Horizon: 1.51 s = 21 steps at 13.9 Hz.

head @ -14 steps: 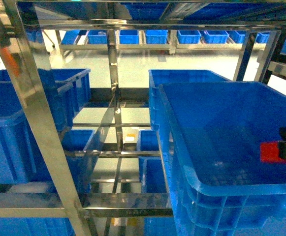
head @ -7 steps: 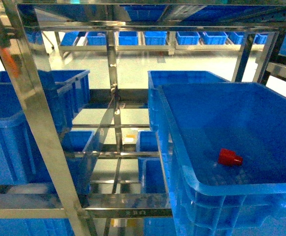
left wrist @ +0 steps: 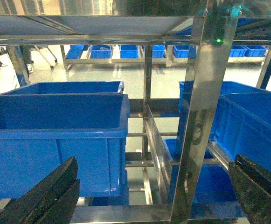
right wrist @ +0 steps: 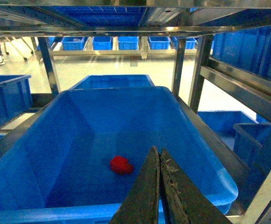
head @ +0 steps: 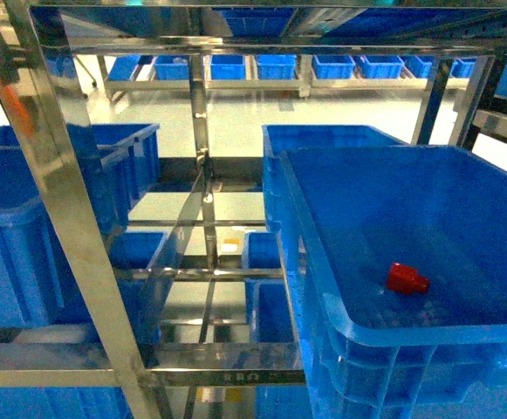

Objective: Pick red block from blue box to shelf

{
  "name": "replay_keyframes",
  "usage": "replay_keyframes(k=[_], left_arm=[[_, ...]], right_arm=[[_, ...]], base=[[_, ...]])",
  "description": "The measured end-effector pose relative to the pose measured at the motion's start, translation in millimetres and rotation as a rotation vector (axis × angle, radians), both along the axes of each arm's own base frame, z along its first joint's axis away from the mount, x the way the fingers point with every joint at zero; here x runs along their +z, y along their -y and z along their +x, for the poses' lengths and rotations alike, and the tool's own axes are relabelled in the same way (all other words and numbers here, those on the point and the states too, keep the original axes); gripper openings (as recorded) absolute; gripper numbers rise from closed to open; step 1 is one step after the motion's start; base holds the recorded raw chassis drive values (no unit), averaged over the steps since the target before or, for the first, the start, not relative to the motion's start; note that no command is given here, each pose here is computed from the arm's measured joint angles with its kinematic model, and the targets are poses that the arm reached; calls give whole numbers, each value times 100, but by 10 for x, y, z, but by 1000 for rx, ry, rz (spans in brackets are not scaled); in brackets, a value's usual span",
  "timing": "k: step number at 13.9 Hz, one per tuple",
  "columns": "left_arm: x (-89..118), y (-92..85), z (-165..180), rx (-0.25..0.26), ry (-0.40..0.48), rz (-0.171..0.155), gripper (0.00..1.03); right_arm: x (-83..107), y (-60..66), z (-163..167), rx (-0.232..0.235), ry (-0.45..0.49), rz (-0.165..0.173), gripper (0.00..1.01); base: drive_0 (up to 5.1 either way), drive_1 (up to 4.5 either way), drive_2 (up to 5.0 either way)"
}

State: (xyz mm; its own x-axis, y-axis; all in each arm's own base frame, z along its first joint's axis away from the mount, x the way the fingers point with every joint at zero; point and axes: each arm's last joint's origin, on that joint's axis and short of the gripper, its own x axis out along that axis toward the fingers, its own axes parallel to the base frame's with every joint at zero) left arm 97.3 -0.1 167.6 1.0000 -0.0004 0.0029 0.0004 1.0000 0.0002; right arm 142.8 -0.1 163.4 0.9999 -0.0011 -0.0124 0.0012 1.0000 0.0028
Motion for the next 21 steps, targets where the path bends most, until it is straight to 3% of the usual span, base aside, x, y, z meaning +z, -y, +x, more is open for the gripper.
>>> replay_keyframes(k=[21], left_arm=[[0,0,0,0,0,0,98]], right_arm=[[38,0,-456,1,18,0,2]], base=[[0,0,0]])
